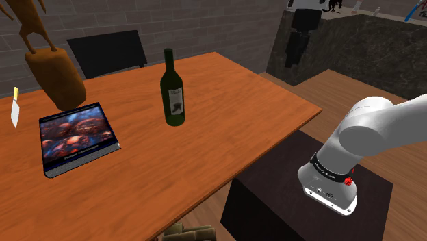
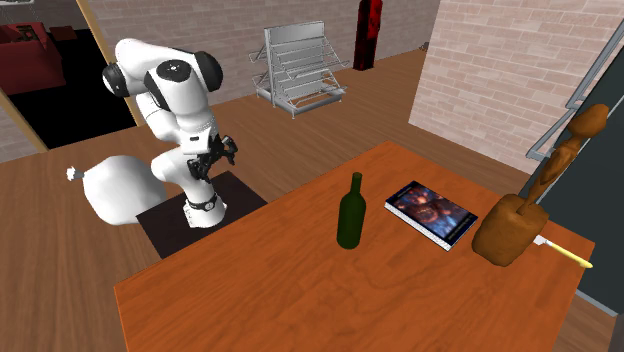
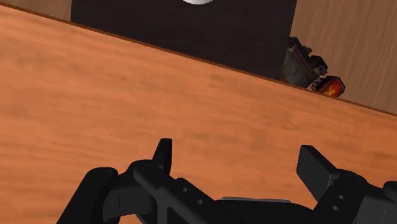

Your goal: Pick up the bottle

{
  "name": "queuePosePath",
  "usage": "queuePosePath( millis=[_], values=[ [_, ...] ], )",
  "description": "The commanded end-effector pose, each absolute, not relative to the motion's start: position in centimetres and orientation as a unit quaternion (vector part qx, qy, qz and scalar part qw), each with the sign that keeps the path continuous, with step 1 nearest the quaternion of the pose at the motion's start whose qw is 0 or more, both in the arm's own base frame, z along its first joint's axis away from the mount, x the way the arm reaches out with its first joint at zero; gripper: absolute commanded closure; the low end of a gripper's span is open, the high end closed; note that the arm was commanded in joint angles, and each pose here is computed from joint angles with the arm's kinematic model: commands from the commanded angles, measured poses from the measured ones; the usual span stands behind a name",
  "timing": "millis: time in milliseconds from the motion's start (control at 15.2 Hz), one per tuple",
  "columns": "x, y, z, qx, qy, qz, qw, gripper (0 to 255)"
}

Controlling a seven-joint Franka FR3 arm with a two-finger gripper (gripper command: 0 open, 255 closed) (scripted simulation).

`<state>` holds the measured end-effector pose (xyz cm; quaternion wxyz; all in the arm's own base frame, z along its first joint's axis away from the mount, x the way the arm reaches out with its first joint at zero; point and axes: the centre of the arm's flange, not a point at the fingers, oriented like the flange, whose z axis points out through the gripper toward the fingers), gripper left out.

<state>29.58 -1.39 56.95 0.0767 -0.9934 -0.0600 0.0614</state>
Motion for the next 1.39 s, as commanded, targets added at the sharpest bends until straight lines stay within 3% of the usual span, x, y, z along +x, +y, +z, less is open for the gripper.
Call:
queuePosePath(
  millis=[0,1320],
  values=[
    [29.6,-1.4,56.9,-0.993,-0.06,0.061,0.077,0],
    [46.7,17.8,58.0,-0.999,-0.032,-0.006,0.032,0]
  ],
)
